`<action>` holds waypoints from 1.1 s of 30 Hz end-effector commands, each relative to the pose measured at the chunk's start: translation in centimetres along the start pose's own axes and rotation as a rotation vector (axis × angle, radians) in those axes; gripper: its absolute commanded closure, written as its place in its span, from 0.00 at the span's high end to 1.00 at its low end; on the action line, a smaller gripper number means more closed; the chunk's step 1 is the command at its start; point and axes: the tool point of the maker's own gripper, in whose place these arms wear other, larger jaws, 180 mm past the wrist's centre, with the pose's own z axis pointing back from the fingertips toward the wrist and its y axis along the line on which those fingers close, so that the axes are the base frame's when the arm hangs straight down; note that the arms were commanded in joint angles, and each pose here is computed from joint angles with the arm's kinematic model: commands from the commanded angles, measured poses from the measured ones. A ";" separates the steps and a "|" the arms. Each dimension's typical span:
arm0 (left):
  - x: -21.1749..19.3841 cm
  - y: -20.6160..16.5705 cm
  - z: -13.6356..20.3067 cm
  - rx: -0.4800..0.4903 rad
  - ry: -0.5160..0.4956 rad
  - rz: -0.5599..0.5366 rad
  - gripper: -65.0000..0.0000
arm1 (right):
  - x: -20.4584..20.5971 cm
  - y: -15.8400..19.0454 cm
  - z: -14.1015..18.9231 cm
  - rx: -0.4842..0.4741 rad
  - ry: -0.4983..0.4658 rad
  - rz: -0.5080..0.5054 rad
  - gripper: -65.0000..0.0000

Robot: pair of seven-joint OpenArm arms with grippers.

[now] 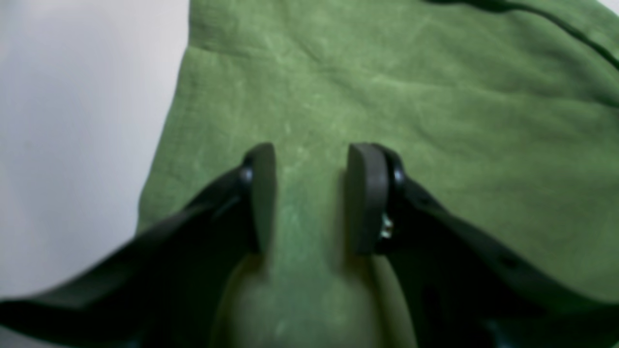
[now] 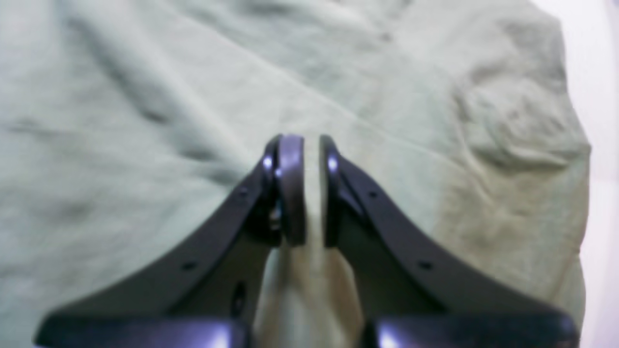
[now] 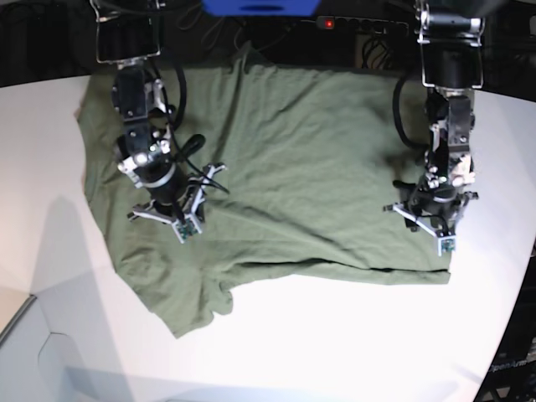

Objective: Layout the t-shirt on the table in an organized manner, then fold the t-shirt properly
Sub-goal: 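Drag the shirt toward the collar side with both grippers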

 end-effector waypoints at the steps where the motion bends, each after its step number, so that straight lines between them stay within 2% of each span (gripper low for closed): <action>1: 0.7 0.9 -0.3 0.021 -0.013 0.002 0.37 | 1.5 -1.1 -0.4 -0.019 -0.039 0.003 0.07; 7: 0.4 2.2 -3.0 0.059 -0.053 0.023 0.37 | -0.8 -3.4 -3.8 -0.007 0.071 -0.008 0.07; 10: 0.8 2.8 -4.4 0.080 -0.063 0.043 0.37 | -1.4 -5.7 -5.2 -0.017 0.113 -0.012 0.07; 14: 3.4 2.9 -6.4 0.096 -0.091 0.080 0.37 | 0.6 -8.1 -7.6 -0.017 0.060 -0.038 0.07; 17: 6.4 1.9 -7.1 0.084 -0.134 0.045 0.37 | 1.4 -10.6 -8.5 -0.031 0.056 -0.068 0.07; 19: 8.8 1.3 -7.2 0.074 -0.165 0.017 0.37 | 3.0 -12.1 -8.8 -0.043 0.020 -0.076 0.07; 22: 10.8 0.6 -7.1 0.061 -0.200 0.003 0.37 | 4.7 -15.2 -8.3 -0.124 -0.024 -0.067 0.07; 27: 14.5 0.6 -6.2 0.054 -0.288 0.041 0.37 | 8.4 -17.5 -6.4 -0.198 -0.133 0.000 0.07; 33: 10.9 1.0 -4.5 0.044 -0.210 0.068 0.37 | 8.1 -16.2 -2.7 -0.244 -0.139 0.083 0.07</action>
